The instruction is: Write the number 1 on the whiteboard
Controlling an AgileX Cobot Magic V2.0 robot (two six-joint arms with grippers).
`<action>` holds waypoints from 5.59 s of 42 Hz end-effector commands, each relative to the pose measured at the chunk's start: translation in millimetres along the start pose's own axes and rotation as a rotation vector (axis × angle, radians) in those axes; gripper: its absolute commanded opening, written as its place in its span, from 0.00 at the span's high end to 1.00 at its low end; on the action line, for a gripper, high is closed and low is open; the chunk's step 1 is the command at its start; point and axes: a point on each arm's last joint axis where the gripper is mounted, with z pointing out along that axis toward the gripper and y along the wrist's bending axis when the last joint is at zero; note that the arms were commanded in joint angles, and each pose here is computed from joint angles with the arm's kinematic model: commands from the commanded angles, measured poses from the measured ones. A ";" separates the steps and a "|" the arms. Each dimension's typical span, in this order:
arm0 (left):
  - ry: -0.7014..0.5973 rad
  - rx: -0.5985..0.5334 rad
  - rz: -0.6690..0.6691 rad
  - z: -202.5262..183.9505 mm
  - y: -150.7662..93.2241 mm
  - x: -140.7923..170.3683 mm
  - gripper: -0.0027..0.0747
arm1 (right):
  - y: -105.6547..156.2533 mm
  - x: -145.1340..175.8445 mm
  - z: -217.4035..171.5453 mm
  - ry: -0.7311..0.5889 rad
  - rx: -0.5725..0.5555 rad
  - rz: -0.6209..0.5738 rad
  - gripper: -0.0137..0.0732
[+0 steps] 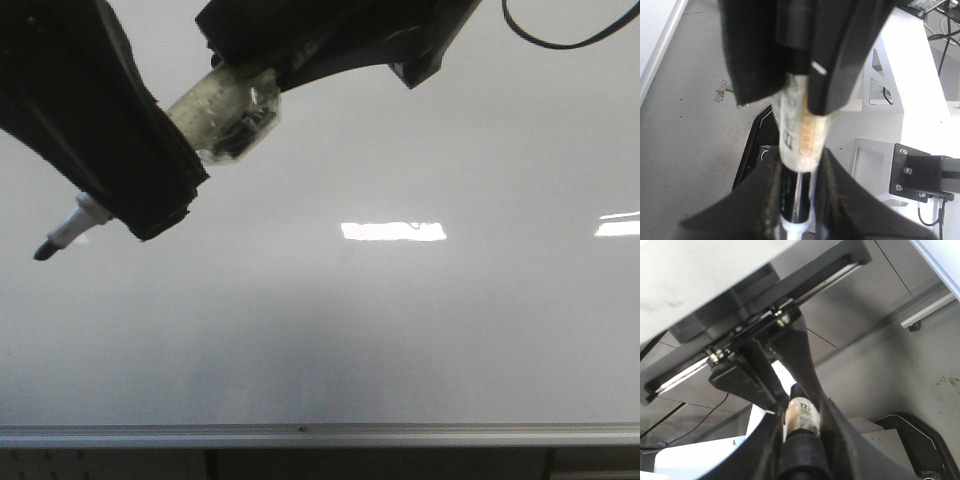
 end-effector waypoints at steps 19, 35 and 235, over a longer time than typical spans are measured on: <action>-0.132 -0.205 0.058 -18.0 4.9 -14.9 0.18 | 30.6 -7.6 -34.7 -0.109 0.222 -0.111 0.91; -0.164 -0.406 0.035 -38.6 4.4 -12.3 0.39 | 41.7 17.4 -86.1 -0.493 0.735 -0.063 0.91; -0.942 -1.306 -0.294 -85.8 -113.1 167.7 0.99 | -90.4 73.5 -61.9 -0.495 1.087 0.143 0.91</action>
